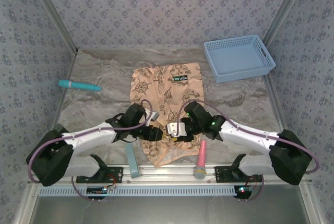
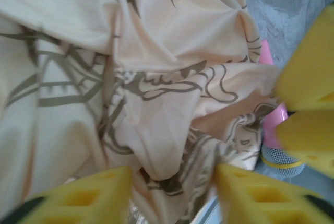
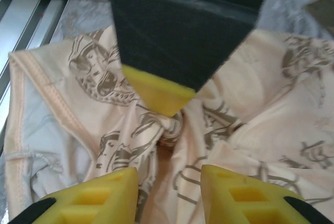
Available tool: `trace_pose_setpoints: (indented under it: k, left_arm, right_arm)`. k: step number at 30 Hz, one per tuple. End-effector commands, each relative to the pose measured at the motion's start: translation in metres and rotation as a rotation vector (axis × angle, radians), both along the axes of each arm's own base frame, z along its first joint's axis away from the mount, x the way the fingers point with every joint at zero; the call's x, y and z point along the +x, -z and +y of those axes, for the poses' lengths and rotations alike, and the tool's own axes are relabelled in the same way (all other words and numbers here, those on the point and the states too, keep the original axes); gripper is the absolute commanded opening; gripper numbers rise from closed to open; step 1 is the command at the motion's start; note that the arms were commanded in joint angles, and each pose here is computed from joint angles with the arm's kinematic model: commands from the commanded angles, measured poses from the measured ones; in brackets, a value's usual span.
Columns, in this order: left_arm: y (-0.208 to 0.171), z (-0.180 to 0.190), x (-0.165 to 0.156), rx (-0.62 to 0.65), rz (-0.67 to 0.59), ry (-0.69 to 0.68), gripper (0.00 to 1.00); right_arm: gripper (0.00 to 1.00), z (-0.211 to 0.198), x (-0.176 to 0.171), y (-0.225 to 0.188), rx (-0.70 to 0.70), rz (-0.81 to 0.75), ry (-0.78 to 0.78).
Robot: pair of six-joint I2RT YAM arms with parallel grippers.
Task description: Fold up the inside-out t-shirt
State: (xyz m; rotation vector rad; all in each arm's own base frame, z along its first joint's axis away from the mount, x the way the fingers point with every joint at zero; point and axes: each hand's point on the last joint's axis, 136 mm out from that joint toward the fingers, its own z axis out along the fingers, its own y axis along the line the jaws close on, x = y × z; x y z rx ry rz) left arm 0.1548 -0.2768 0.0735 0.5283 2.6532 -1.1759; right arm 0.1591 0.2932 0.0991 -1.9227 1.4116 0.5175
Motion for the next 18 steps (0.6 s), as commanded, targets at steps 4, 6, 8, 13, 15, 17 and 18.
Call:
trace_pose_setpoints:
  k: [4, 6, 8, 13, 15, 17, 18]
  left_arm:
    - [-0.016, -0.009, -0.011, -0.067, -0.049, 0.101, 0.05]
    - [-0.024, -0.008, -0.015, -0.091, -0.102, 0.137, 0.02]
    - [-0.036, -0.01, -0.02, -0.131, -0.183, 0.183, 0.0]
    - [-0.077, -0.001, -0.005, -0.156, -0.496, 0.17, 0.0]
    - [-0.102, 0.003, 0.003, -0.188, -0.635, 0.139, 0.0]
    - [-0.115, 0.005, 0.012, -0.214, -0.743, 0.117, 0.0]
    - [-0.114, 0.005, 0.016, -0.207, -0.758, 0.108, 0.0]
  right_arm:
    - [0.39, -0.013, -0.006, 0.024, -0.125, 0.045, 0.0]
    - [0.37, -0.015, -0.001, 0.029, -0.173, 0.049, 0.013]
    - [0.13, -0.012, 0.003, 0.028, -0.184, 0.048, 0.012]
    - [0.0, 0.0, 0.01, -0.015, 0.021, 0.007, 0.0]
    - [0.0, -0.002, 0.016, -0.038, 0.128, -0.035, 0.02]
    - [0.0, -0.009, 0.019, -0.049, 0.196, -0.081, 0.038]
    - [0.0, -0.013, 0.02, -0.048, 0.206, -0.102, 0.057]
